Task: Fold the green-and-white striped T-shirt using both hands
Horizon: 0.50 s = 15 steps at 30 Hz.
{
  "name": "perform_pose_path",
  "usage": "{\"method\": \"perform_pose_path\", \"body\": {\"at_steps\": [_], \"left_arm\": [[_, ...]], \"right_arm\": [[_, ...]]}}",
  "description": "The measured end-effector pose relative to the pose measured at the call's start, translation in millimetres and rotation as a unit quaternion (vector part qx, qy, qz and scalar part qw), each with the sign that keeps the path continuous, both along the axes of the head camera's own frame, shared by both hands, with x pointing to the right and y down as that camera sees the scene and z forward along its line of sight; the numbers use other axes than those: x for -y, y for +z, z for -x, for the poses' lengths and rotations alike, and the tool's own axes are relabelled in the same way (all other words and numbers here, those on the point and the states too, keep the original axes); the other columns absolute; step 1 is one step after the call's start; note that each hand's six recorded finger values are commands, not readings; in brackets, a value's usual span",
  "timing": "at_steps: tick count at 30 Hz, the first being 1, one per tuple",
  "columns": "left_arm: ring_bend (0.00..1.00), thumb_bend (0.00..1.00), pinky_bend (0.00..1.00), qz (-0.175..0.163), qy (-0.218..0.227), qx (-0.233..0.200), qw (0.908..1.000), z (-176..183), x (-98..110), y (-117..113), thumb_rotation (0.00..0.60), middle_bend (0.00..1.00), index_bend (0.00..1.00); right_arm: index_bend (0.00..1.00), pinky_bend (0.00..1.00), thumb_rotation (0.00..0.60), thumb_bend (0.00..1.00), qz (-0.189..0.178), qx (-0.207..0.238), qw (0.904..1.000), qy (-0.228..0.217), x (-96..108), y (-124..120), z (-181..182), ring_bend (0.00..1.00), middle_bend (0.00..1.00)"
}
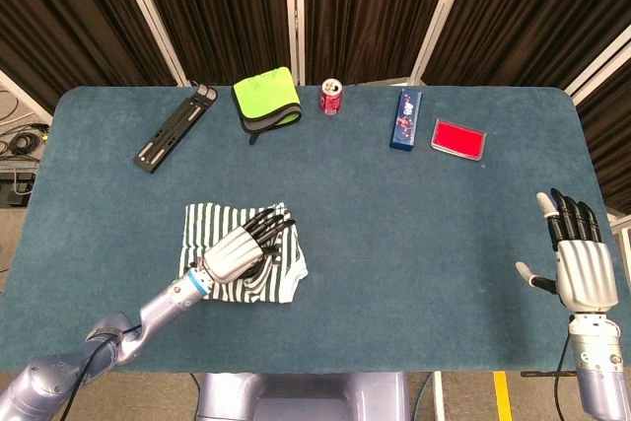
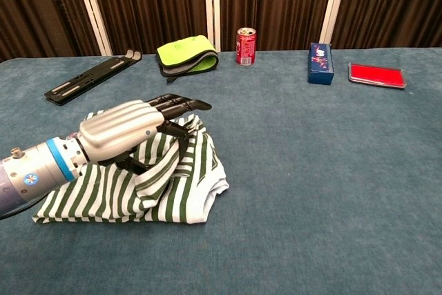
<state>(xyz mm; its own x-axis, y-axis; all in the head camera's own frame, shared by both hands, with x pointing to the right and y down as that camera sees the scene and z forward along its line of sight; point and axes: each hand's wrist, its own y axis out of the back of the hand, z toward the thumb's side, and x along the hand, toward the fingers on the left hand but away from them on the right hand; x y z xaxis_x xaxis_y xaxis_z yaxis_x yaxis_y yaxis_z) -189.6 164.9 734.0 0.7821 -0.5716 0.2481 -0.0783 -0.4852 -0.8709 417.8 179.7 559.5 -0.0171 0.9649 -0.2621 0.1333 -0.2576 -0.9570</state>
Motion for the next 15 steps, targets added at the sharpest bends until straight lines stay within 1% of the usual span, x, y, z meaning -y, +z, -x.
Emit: {"method": "perform_pose_path", "body": {"at_steps": [4, 6, 7, 8, 9, 11, 13, 15], "left_arm": [[0.0, 0.65, 0.0, 0.003, -0.007, -0.004, 1.0, -3.3, -0.7, 1.2, 0.6, 0.0, 0.87], [0.0, 0.64, 0.0, 0.0, -0.01, -0.002, 0.9999, -3.9, 0.3, 1.9, 0.6, 0.0, 0.81], [0.0, 0.62, 0.0, 0.0, -0.012, -0.002, 0.9999, -5.1, 0.5, 2.5, 0.6, 0.0, 0.73], [0.0, 0.57, 0.0, 0.002, -0.014, -0.001, 0.9999, -6.7, 0.4, 3.6, 0.6, 0.0, 0.61], [0.0, 0.52, 0.0, 0.004, -0.015, 0.0, 0.9999, -7.3, 0.5, 4.5, 0.6, 0.0, 0.51], [0.0, 0.35, 0.0, 0.009, -0.016, 0.002, 0.9998, -8.0, 0.3, 6.3, 0.6, 0.0, 0.17], [0.0, 0.26, 0.0, 0.014, -0.018, 0.001, 0.9997, -8.1, 0.2, 6.8, 0.6, 0.0, 0.02], [0.0, 0.23, 0.0, 0.019, -0.021, -0.003, 0.9996, -7.9, 0.7, 5.8, 0.6, 0.0, 0.0]], "right_arm": [[0.0, 0.0, 0.6, 0.0, 0.0, 0.001, 1.0, 0.001, 0.1, 0.0, -0.5, 0.0, 0.0], [0.0, 0.0, 0.6, 0.0, 0.0, 0.002, 1.0, 0.001, 0.0, -0.1, -0.4, 0.0, 0.0], [0.0, 0.0, 0.6, 0.0, 0.001, 0.002, 1.0, 0.0, -0.1, -0.1, 0.0, 0.0, 0.0], [0.0, 0.0, 0.6, 0.0, 0.001, 0.002, 1.0, 0.0, -0.4, 0.0, 0.3, 0.0, 0.0], [0.0, 0.0, 0.6, 0.0, 0.002, 0.002, 1.0, -0.001, -0.5, 0.0, 0.4, 0.0, 0.0], [0.0, 0.0, 0.6, 0.0, 0.002, 0.002, 1.0, -0.001, -0.5, 0.1, 0.7, 0.0, 0.0], [0.0, 0.0, 0.6, 0.0, 0.002, 0.003, 1.0, -0.001, -0.6, -0.1, 0.7, 0.0, 0.0], [0.0, 0.0, 0.6, 0.0, 0.001, 0.003, 1.0, -0.001, -0.6, -0.3, 0.7, 0.0, 0.0]]}}
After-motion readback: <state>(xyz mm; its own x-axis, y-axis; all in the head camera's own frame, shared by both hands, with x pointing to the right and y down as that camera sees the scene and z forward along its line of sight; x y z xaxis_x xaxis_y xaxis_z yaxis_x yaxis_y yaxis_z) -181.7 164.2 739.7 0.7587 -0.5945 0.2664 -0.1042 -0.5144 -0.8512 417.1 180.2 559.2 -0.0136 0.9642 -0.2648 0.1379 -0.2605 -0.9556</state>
